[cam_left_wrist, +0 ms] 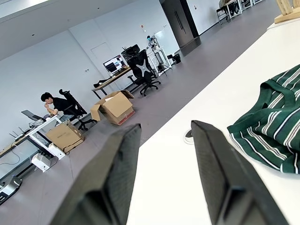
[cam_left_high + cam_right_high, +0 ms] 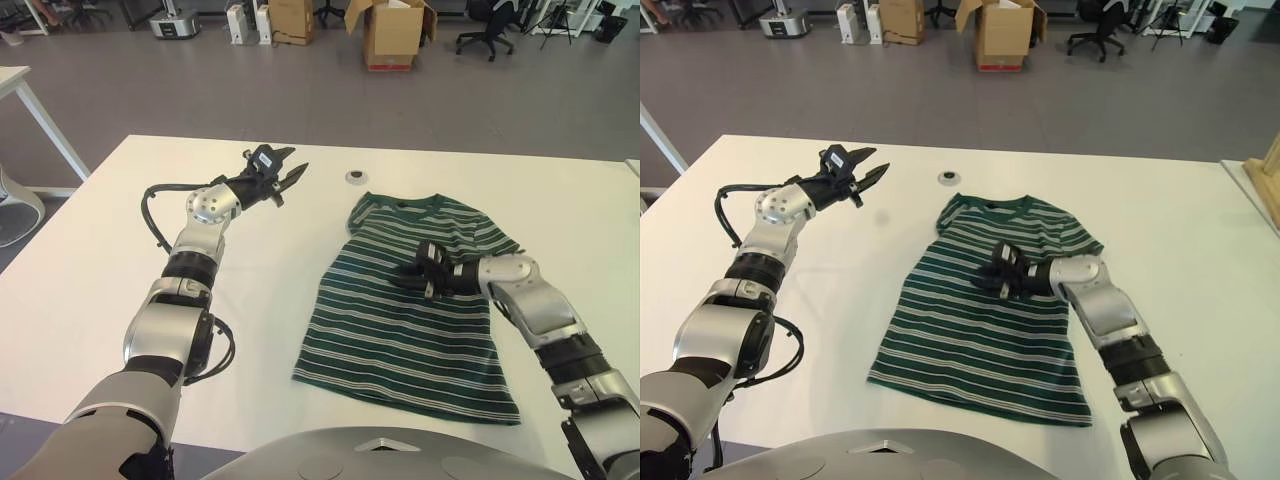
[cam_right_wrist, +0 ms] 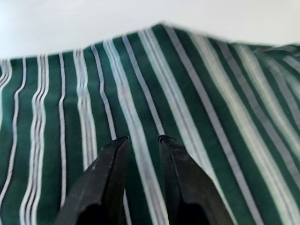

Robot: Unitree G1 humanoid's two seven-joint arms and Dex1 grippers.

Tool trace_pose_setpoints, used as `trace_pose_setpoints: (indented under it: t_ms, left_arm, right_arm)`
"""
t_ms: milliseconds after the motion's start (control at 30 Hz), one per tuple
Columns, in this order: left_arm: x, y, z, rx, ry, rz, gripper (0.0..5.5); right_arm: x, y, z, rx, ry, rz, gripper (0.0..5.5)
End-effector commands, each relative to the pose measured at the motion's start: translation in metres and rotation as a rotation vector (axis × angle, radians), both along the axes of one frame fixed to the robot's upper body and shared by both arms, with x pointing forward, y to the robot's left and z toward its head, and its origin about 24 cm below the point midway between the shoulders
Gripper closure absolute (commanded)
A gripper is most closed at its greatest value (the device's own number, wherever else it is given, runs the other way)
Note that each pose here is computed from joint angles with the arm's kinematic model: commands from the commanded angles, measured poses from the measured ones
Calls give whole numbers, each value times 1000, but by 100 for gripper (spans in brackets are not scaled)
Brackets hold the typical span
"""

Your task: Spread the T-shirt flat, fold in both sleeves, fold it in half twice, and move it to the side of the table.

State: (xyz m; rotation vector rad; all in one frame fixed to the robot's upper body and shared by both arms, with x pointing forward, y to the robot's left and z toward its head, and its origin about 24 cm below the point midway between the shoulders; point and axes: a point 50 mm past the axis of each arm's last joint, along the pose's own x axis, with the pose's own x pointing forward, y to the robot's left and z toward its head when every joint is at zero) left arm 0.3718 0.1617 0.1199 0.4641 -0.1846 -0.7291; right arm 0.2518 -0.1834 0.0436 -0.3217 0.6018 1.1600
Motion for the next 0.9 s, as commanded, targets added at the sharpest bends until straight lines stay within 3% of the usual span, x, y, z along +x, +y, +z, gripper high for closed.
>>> trace_pose_setpoints:
  t_ms: [33,167,300,400,533,700,900]
  left_arm:
    - [-2,-8,-1,83,-10,-72,356]
    - [-6,-15,-6,120,-7,-125,356]
    - [-14,-27,-14,105,23,-211,356]
    - [-46,-56,-42,25,264,-560,356]
    - [-63,-71,-63,85,397,-724,356]
    - [-54,-77,-70,178,494,-766,356]
    - [-27,-84,-52,-54,624,-651,356]
  right_arm:
    - [-44,-45,-7,-221,270,171,429]
    - [-64,-73,1,-348,397,260,429]
    - [-54,-83,11,-371,340,237,429]
    - [-53,-76,8,-337,324,245,429]
    - [-51,-68,8,-297,311,246,429]
    - [-47,-64,4,-281,301,248,429]
    - [-43,-60,2,-279,305,284,429]
